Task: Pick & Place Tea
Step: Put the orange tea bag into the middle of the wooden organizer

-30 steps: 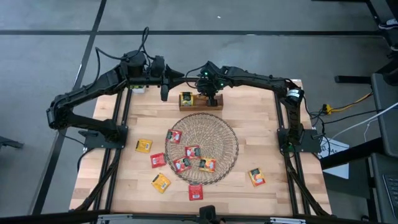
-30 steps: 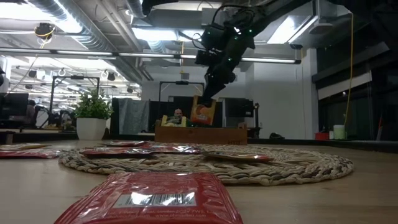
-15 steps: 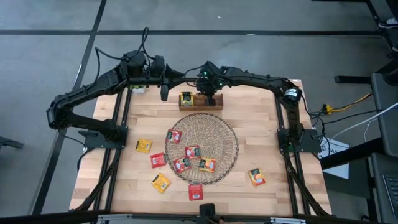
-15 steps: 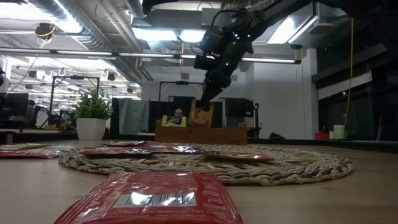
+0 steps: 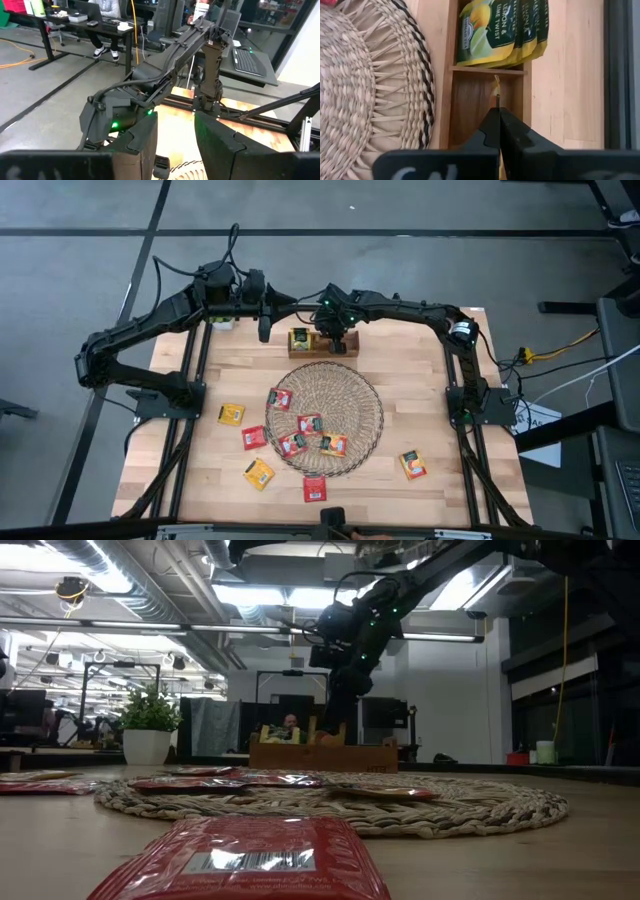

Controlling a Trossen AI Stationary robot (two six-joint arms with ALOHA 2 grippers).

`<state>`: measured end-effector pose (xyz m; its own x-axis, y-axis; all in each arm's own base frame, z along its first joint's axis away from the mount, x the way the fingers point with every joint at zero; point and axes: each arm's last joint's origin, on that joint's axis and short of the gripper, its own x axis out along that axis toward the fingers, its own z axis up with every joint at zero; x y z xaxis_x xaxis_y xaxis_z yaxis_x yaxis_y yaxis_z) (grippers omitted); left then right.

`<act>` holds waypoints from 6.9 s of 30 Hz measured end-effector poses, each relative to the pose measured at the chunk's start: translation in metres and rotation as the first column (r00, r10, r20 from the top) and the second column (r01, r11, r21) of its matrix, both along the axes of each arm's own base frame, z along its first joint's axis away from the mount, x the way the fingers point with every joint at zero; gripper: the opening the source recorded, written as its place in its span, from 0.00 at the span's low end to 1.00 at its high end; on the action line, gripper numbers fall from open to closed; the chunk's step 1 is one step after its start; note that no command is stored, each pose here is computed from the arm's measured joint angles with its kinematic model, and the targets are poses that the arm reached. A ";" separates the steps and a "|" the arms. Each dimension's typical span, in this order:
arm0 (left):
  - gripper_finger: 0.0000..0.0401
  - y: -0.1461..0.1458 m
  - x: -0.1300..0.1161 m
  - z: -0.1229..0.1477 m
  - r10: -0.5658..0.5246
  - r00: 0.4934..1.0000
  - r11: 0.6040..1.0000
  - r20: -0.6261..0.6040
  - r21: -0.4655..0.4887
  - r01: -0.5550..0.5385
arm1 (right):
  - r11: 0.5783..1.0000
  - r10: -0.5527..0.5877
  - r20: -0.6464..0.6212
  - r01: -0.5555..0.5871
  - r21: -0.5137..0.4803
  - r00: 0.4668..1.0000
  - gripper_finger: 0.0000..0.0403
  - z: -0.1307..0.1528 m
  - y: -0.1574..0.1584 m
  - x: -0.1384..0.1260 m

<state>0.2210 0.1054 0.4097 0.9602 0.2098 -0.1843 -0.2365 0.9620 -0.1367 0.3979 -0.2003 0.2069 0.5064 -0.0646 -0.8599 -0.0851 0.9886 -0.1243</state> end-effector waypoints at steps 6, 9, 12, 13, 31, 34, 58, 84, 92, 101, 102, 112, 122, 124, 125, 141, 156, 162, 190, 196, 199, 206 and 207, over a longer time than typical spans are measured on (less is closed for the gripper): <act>0.31 0.000 0.000 0.000 0.000 1.000 1.000 0.000 0.000 0.000 | 1.000 0.000 0.006 0.000 -0.003 1.000 0.09 0.000 0.000 0.001; 0.31 0.000 0.000 0.000 0.000 1.000 1.000 0.000 0.000 0.000 | 0.999 -0.035 0.000 0.035 -0.021 0.999 0.15 0.000 -0.001 0.001; 0.31 0.000 0.000 0.000 0.000 1.000 1.000 0.000 0.000 0.000 | 0.997 -0.063 0.003 0.063 -0.039 0.998 0.19 0.001 -0.003 0.001; 0.31 0.000 0.000 0.000 0.000 1.000 1.000 0.000 0.000 0.000 | 0.997 -0.071 0.005 0.071 -0.040 0.997 0.20 0.001 -0.003 0.001; 0.31 0.000 0.000 0.000 0.001 1.000 1.000 0.000 -0.003 -0.001 | 0.986 -0.153 0.090 0.158 -0.055 0.984 0.21 0.065 0.006 -0.015; 0.31 -0.001 0.000 -0.001 -0.002 1.000 1.000 -0.005 -0.006 0.002 | 0.986 -0.135 0.097 0.124 0.113 0.986 0.21 0.083 0.017 -0.020; 0.31 -0.026 -0.008 -0.009 -0.086 0.987 0.995 -0.138 -0.061 0.079 | 0.921 -0.019 -0.202 0.096 0.377 0.979 0.21 0.096 0.167 -0.019; 0.31 -0.049 -0.003 -0.006 -0.201 0.971 0.979 -0.130 0.005 0.203 | 0.779 -0.418 -0.165 0.446 0.440 0.893 0.21 0.122 0.304 -0.131; 0.31 -0.054 -0.002 -0.006 -0.227 0.965 0.973 -0.130 0.007 0.230 | 0.637 -0.538 -0.370 0.653 0.410 0.757 0.21 0.084 0.348 -0.163; 0.31 -0.054 -0.001 -0.006 -0.235 0.963 0.971 -0.131 0.012 0.238 | 0.490 -0.586 -0.591 0.823 0.288 0.555 0.33 0.053 0.367 -0.187; 0.31 -0.054 -0.001 -0.006 -0.235 0.963 0.971 -0.131 0.012 0.239 | 0.487 -0.591 -0.607 0.835 0.257 0.531 0.36 0.047 0.367 -0.188; 0.31 -0.054 -0.001 -0.006 -0.235 0.963 0.971 -0.130 0.012 0.238 | 0.491 -0.638 -0.636 0.866 0.098 0.434 0.53 0.001 0.366 -0.190; 0.31 -0.054 -0.002 -0.006 -0.229 0.965 0.972 -0.130 0.013 0.233 | 0.524 -0.669 -0.631 0.851 -0.025 0.393 0.59 -0.048 0.359 -0.192; 0.31 -0.054 -0.002 -0.006 -0.229 0.965 0.972 -0.128 0.014 0.233 | 0.519 -0.662 -0.633 0.855 0.000 0.402 0.59 -0.054 0.358 -0.191; 0.31 -0.054 -0.002 -0.006 -0.229 0.965 0.972 -0.128 0.013 0.233 | 0.517 -0.659 -0.633 0.856 0.010 0.406 0.59 -0.057 0.356 -0.190; 0.31 -0.052 -0.002 -0.006 -0.183 0.974 0.982 -0.133 0.024 0.188 | 0.527 -0.656 -0.636 0.850 -0.001 0.406 0.59 -0.078 0.343 -0.200; 0.31 -0.052 -0.001 -0.003 -0.171 0.979 0.984 -0.110 0.039 0.176 | 0.526 -0.621 -0.659 0.849 0.051 0.424 0.39 -0.086 0.343 -0.201; 0.31 -0.052 0.000 -0.002 -0.171 0.981 0.983 -0.096 0.048 0.176 | 0.532 -0.618 -0.660 0.845 0.050 0.428 0.07 -0.086 0.343 -0.202; 0.31 -0.052 0.003 -0.001 -0.151 0.987 0.986 -0.054 -0.073 0.147 | 0.646 -0.763 0.064 0.762 0.035 0.644 0.00 0.099 0.286 -0.115; 0.31 -0.049 0.011 -0.011 -0.145 0.983 0.984 -0.112 -0.123 0.131 | 0.674 -0.709 0.301 0.739 0.020 0.638 0.00 0.153 0.260 -0.100; 0.31 -0.047 0.019 -0.016 -0.145 0.981 0.983 -0.127 -0.130 0.129 | 0.698 -0.663 0.385 0.716 0.009 0.642 0.00 0.172 0.249 -0.093; 0.35 -0.040 0.040 -0.034 -0.106 0.975 0.987 -0.196 -0.138 0.080 | 0.754 -0.557 0.483 0.655 -0.045 0.675 0.00 0.189 0.233 -0.073; 0.36 -0.039 0.042 -0.036 -0.091 0.975 0.989 -0.203 -0.134 0.064 | 0.755 -0.552 0.489 0.654 -0.049 0.675 0.00 0.188 0.231 -0.070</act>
<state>0.2629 0.0660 0.3741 0.9103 0.0986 -0.4020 -0.1977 0.9568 -0.2131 0.3275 0.0306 0.3950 0.5941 -0.6318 -0.4980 0.6312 0.7498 -0.1983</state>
